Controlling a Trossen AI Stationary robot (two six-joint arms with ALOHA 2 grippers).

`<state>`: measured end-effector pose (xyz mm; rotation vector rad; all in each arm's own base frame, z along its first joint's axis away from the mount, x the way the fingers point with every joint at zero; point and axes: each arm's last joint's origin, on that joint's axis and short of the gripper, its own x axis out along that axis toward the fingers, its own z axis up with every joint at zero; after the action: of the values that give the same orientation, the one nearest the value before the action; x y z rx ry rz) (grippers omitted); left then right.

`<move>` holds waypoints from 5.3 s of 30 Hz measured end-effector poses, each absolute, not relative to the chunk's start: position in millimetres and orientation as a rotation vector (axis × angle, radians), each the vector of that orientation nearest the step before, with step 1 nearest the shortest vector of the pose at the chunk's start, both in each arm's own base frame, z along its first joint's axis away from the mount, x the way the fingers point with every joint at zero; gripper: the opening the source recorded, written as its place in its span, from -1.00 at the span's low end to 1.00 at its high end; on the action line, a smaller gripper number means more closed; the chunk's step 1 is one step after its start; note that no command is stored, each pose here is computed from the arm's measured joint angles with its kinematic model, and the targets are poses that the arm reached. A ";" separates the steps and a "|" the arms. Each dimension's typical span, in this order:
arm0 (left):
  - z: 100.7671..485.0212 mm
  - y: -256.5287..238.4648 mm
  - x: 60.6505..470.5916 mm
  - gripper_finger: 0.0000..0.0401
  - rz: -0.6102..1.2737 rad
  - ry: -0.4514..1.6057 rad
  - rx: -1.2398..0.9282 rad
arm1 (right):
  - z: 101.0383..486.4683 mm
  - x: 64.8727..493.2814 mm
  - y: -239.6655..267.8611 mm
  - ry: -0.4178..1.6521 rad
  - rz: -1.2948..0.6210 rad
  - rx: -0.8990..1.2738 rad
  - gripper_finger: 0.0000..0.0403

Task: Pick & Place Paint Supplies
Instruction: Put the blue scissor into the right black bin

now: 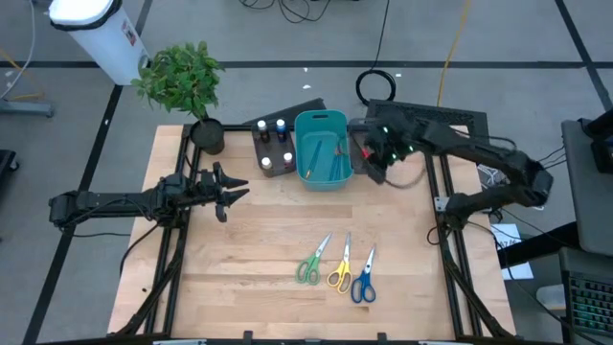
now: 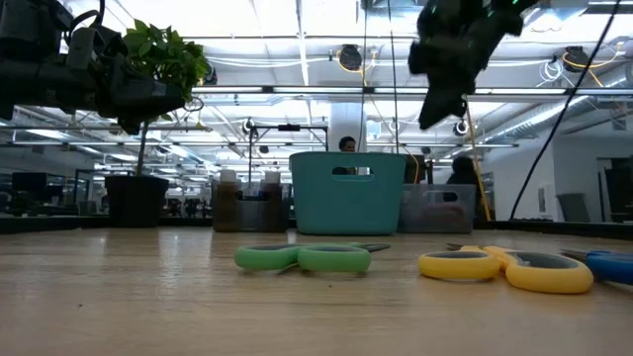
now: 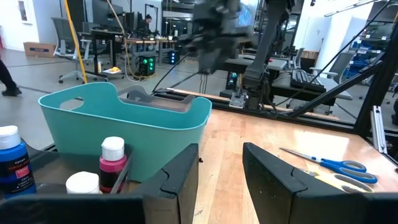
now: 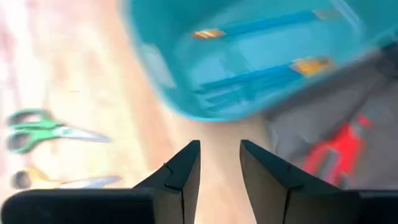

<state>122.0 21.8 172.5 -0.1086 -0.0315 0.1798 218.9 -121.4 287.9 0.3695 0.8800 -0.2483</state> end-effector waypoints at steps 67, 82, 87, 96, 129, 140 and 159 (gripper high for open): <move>172.5 21.8 122.0 -0.34 0.180 -0.032 -0.108 | 142.0 251.1 179.6 1.481 0.088 0.067 -0.19; 172.4 21.8 122.0 -0.34 0.181 -0.031 -0.108 | 184.2 244.1 130.3 1.454 -0.163 0.114 -0.19; 172.4 21.8 122.0 -0.34 0.181 -0.032 -0.108 | 188.0 247.4 125.3 1.389 -0.269 0.187 -0.18; 172.4 21.8 122.0 -0.34 0.180 -0.031 -0.108 | 157.5 244.3 110.0 1.337 -0.347 0.290 -0.18; 172.4 21.8 122.0 -0.34 0.180 -0.031 -0.108 | 156.9 213.4 92.1 1.323 -0.379 0.364 -0.72; 172.4 21.8 122.0 -0.34 0.180 -0.032 -0.108 | 257.1 193.4 64.5 1.117 -0.384 0.458 -0.72; 172.4 21.8 122.0 -0.34 0.180 -0.031 -0.108 | 314.0 178.2 -98.9 1.053 -0.480 0.849 -0.72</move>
<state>122.0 21.8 172.4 -0.1078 -0.0315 0.1799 178.2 -98.9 314.0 0.8486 1.0533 -0.4804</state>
